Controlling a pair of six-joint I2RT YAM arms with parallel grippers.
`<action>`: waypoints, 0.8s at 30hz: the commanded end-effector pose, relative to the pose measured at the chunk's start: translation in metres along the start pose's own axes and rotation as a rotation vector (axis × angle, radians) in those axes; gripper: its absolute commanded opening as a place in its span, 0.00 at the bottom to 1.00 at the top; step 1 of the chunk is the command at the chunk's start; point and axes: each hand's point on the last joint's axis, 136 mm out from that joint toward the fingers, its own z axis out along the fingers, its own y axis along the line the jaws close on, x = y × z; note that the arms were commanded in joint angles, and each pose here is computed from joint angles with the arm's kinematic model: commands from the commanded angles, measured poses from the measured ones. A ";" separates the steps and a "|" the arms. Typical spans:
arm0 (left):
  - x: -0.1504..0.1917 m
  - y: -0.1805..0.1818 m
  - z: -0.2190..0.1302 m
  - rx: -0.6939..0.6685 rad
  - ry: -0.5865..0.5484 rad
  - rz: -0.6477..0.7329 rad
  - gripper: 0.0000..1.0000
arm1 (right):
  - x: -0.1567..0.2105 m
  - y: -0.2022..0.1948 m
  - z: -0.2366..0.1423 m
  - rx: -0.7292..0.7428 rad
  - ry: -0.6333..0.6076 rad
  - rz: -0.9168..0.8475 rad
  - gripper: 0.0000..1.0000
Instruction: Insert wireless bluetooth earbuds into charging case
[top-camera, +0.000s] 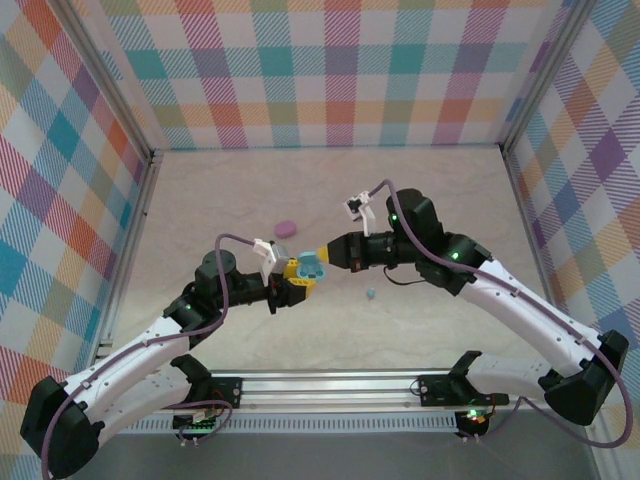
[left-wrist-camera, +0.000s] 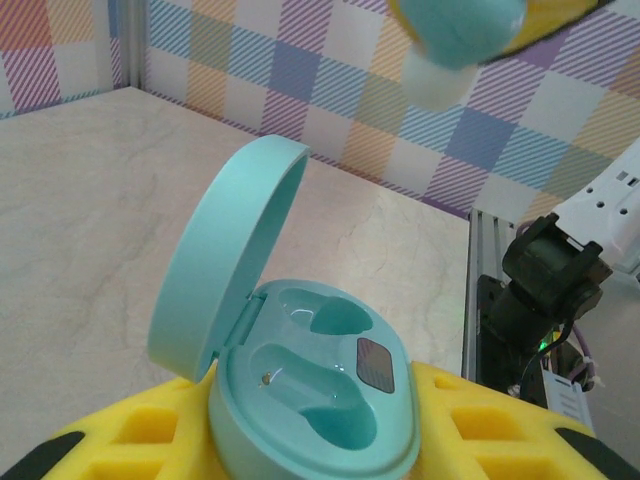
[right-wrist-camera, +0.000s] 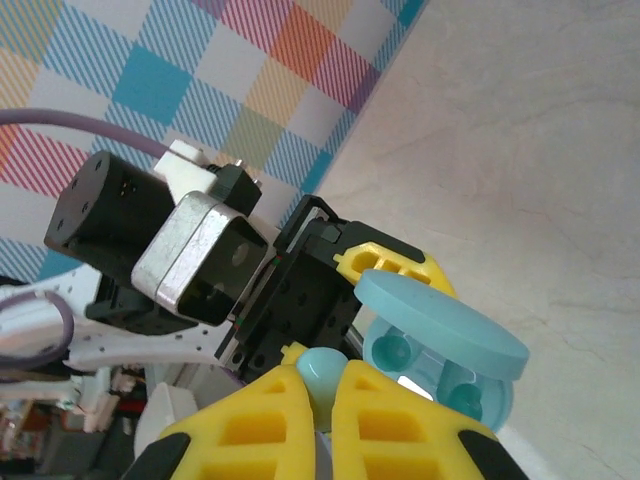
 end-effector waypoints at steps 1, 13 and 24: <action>-0.029 0.000 -0.003 -0.014 -0.092 0.025 0.39 | -0.009 0.016 0.005 -0.059 -0.068 0.036 0.10; -0.035 -0.003 -0.005 -0.003 -0.115 0.021 0.39 | 0.003 0.006 0.028 -0.048 -0.050 0.053 0.12; -0.037 -0.003 -0.007 -0.007 -0.115 0.025 0.39 | 0.013 -0.008 0.040 -0.003 -0.013 0.059 0.14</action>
